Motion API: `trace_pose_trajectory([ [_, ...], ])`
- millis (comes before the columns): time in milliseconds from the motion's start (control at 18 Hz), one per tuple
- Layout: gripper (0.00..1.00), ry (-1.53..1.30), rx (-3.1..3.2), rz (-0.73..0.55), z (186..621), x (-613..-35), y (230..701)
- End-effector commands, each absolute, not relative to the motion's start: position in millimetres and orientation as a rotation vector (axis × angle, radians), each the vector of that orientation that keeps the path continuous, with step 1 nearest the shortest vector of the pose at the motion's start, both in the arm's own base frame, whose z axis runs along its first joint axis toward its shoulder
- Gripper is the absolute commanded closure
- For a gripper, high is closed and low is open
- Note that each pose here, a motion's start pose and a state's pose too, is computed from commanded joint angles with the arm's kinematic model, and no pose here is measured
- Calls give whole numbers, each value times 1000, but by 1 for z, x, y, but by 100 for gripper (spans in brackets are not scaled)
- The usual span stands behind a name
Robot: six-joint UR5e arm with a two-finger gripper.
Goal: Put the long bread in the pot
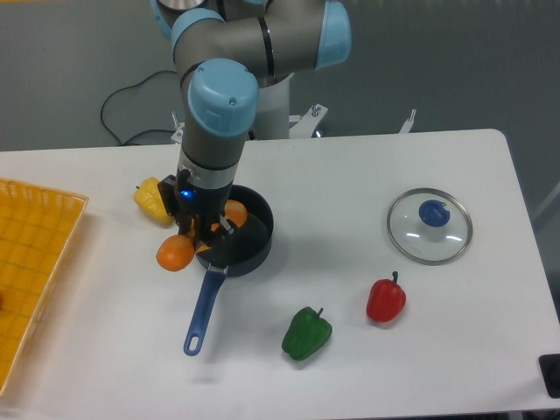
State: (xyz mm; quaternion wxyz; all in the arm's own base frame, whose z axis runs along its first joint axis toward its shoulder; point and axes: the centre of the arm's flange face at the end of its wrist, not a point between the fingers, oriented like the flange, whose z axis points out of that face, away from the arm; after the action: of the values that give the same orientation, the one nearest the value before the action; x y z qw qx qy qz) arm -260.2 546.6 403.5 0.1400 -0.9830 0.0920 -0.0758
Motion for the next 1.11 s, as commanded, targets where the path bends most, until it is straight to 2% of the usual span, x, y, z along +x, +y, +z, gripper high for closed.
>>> trace_pose_trajectory([
  [1111,66,362,-2838,-209,398,-263,548],
])
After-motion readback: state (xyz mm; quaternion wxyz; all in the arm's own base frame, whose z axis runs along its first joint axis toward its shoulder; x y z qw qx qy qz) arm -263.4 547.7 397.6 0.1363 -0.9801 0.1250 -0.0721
